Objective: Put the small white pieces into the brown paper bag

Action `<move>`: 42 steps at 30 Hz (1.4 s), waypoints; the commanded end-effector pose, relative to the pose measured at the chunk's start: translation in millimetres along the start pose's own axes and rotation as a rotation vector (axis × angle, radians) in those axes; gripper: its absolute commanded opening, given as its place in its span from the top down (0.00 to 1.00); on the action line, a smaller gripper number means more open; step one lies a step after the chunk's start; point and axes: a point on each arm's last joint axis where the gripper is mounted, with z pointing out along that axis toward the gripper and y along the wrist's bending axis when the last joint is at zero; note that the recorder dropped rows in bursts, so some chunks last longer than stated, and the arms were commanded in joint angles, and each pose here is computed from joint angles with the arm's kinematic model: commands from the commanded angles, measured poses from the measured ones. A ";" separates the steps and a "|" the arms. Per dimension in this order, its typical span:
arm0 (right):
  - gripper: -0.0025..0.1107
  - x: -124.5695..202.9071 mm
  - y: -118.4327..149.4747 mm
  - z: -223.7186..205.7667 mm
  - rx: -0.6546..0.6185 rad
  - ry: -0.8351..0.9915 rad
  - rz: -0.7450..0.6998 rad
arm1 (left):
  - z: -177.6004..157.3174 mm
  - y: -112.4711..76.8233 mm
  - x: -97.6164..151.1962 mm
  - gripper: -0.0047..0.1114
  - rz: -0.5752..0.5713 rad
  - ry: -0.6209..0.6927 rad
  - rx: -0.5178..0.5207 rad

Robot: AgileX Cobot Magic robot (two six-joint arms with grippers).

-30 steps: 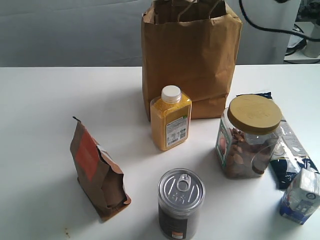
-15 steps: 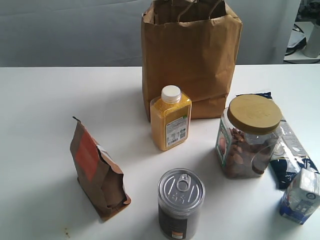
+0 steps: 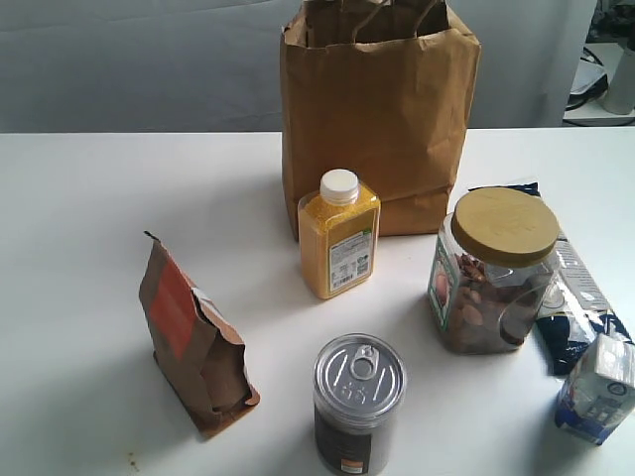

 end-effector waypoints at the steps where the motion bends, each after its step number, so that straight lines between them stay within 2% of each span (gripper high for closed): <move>1: 0.98 28.8 -4.0 -26.5 0.024 -0.066 -0.003 | 0.0 -0.6 0.5 0.96 -0.010 -0.005 0.010; 5: 0.98 47.0 -4.9 -42.1 0.024 -0.103 -0.012 | 0.0 -0.6 0.5 0.96 -0.010 -0.005 0.010; 9: 0.98 56.7 -4.0 -52.2 0.014 -0.029 -0.010 | 0.0 -0.6 0.5 0.96 -0.010 -0.005 0.010; 16: 0.98 57.1 -3.1 -71.1 0.001 -0.125 -0.016 | 0.0 -0.6 0.5 0.96 -0.010 -0.005 0.010; 42: 0.98 57.2 -2.7 -71.1 -0.005 -0.123 0.029 | 0.0 -0.6 0.9 0.96 -0.010 -0.001 0.010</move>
